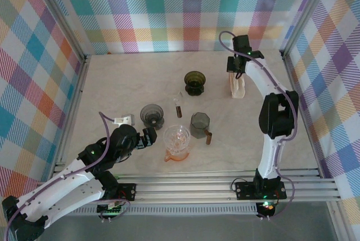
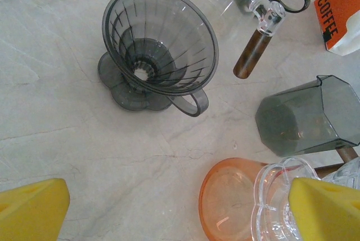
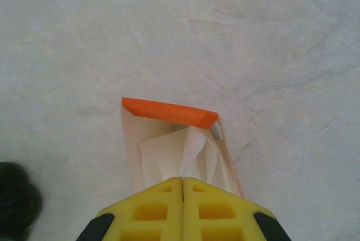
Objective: Place the coffee filter in the dripper
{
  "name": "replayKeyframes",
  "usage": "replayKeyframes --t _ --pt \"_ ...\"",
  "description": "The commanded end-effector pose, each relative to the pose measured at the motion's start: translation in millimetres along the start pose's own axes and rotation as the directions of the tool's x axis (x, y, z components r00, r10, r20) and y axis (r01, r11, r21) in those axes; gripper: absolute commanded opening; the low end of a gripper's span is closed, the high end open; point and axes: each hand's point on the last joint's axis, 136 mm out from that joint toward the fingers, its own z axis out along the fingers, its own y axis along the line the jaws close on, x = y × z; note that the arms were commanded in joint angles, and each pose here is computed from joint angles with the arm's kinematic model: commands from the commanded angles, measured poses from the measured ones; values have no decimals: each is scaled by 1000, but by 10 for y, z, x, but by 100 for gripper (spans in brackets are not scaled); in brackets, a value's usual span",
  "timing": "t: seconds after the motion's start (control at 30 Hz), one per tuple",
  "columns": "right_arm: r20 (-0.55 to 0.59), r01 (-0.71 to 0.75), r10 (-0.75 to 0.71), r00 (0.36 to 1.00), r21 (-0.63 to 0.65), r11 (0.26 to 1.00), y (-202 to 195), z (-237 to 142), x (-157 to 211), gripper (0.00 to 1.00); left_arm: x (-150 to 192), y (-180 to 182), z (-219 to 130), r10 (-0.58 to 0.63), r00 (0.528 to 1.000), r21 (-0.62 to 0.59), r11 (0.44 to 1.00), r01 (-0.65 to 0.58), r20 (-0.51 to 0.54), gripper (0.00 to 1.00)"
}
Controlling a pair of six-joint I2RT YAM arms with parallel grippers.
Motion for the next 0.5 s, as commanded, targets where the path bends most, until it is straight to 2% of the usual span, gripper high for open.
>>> replayKeyframes --t 0.0,0.2,0.47 --pt "74 10 -9 997 -10 1000 6 -317 -125 0 -43 -8 -10 4 1000 9 1000 -5 31 100" --pt "138 -5 6 990 -7 1000 -68 -671 -104 0 -60 -28 -44 1 999 23 1000 -2 34 100" --pt "253 -20 28 967 -32 999 -141 -1356 -73 0 -96 -93 -103 9 999 50 999 -10 31 100"
